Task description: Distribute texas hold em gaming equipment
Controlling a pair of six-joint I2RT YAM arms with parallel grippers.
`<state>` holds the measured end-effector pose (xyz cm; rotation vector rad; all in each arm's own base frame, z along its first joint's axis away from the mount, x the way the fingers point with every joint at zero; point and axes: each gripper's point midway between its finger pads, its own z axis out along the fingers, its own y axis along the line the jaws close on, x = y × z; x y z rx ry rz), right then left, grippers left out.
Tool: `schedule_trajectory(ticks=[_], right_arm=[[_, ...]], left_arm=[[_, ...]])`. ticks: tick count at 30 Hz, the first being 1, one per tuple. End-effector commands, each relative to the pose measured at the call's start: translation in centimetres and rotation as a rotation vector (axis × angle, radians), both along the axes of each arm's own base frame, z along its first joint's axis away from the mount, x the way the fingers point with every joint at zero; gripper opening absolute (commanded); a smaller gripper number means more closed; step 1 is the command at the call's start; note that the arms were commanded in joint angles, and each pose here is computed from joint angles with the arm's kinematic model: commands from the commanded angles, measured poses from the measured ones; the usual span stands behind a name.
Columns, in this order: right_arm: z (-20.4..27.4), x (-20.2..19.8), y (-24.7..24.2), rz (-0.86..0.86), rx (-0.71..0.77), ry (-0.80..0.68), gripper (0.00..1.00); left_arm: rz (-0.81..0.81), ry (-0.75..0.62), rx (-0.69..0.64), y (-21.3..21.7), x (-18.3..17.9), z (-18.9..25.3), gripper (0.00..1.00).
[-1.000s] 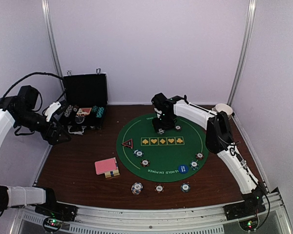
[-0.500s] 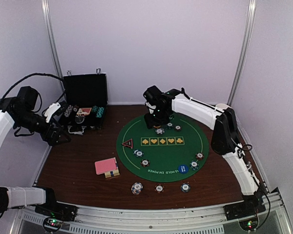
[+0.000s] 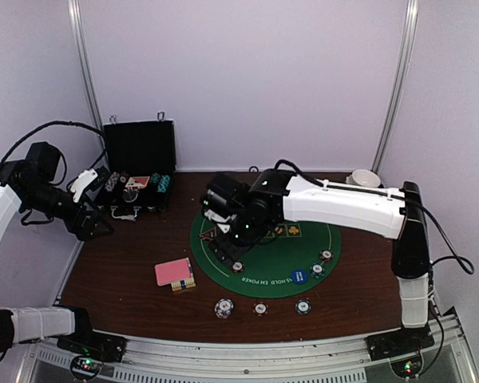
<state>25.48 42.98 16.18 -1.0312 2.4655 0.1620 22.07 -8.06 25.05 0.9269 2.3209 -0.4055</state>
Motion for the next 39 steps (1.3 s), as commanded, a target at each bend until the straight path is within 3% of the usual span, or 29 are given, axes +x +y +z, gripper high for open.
schedule_trajectory(ticks=[1,4,9,18,39], right_arm=[[-2.7,-7.5,1.0,0.164,-0.025,0.143,0.89],[-4.9,-11.2,1.5,0.251,-0.058,0.210,0.91],[-7.3,-14.0,2.3,0.317,-0.072,0.286,0.91],[-9.9,-13.0,2.4,0.324,-0.147,0.275,0.90],[-11.5,-10.2,3.2,0.300,-0.137,0.306,0.82]], left_arm=[[-0.017,-0.012,0.017,0.0,-0.4,0.1,0.97],[-0.016,-0.005,0.019,0.1,-0.5,0.0,0.98],[-0.017,0.001,0.014,0.0,-0.7,0.1,0.98],[-0.020,-0.005,0.006,-0.1,-0.6,0.5,0.97],[-0.022,-0.004,0.007,-0.1,-0.4,0.3,0.98]])
